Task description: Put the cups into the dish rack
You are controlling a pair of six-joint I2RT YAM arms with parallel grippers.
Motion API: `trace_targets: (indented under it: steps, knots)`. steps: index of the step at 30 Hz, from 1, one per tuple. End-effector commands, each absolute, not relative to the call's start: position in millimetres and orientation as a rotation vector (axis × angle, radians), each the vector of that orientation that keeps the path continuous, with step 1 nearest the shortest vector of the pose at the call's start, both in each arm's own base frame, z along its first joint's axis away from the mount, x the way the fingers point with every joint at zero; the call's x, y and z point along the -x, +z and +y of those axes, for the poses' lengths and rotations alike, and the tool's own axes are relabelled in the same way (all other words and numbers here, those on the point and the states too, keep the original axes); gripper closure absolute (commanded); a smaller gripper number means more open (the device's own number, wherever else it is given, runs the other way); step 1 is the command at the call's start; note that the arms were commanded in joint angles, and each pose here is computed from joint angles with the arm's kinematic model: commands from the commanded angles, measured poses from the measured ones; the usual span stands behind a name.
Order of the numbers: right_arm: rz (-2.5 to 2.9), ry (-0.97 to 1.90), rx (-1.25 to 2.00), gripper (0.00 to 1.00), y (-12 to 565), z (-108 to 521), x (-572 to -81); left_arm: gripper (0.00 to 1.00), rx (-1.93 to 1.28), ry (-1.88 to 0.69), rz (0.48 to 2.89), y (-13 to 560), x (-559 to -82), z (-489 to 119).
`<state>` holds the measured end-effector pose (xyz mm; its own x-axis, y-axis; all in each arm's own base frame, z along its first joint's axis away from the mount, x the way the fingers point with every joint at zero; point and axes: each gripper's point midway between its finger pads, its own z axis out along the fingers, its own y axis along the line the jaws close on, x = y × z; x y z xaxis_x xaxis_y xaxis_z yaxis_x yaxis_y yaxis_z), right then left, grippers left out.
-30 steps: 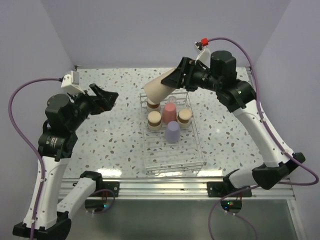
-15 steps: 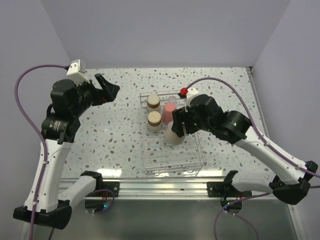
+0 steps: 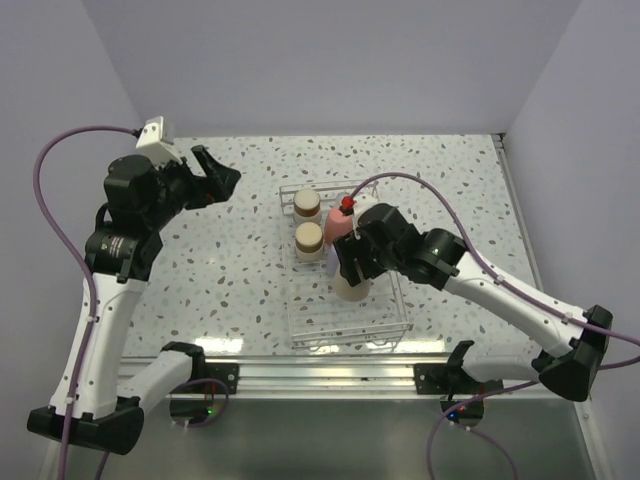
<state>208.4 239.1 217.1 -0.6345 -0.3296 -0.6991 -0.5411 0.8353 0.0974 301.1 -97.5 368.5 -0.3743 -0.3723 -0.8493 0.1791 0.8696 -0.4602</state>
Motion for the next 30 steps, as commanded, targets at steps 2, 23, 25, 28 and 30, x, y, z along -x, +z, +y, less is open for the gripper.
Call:
trace_targets:
  steps: [2, 23, 25, 28, 30]
  knots:
    - [2.29, 0.407, 0.702, 1.0, 203.3, 249.4, -206.1, 0.11, 0.126, -0.561, 1.796, 387.9, -291.4, -91.9]
    - [2.302, 0.509, 0.752, 0.66, 168.8, 259.9, -186.3, 0.11, 0.114, -0.562, 1.828, 375.5, -305.3, -95.9]
    - [2.301, 0.509, 0.748, 0.38, 168.1, 258.2, -185.4, 0.12, 0.113, -0.563, 1.827, 375.9, -305.3, -96.1]
    - [2.295, 0.513, 0.743, 0.21, 170.9, 256.5, -184.4, 0.12, 0.113, -0.562, 1.825, 376.8, -305.7, -95.9]
    - [2.294, 0.513, 0.741, 0.13, 173.4, 254.1, -183.3, 0.11, 0.114, -0.561, 1.822, 378.0, -304.8, -95.5]
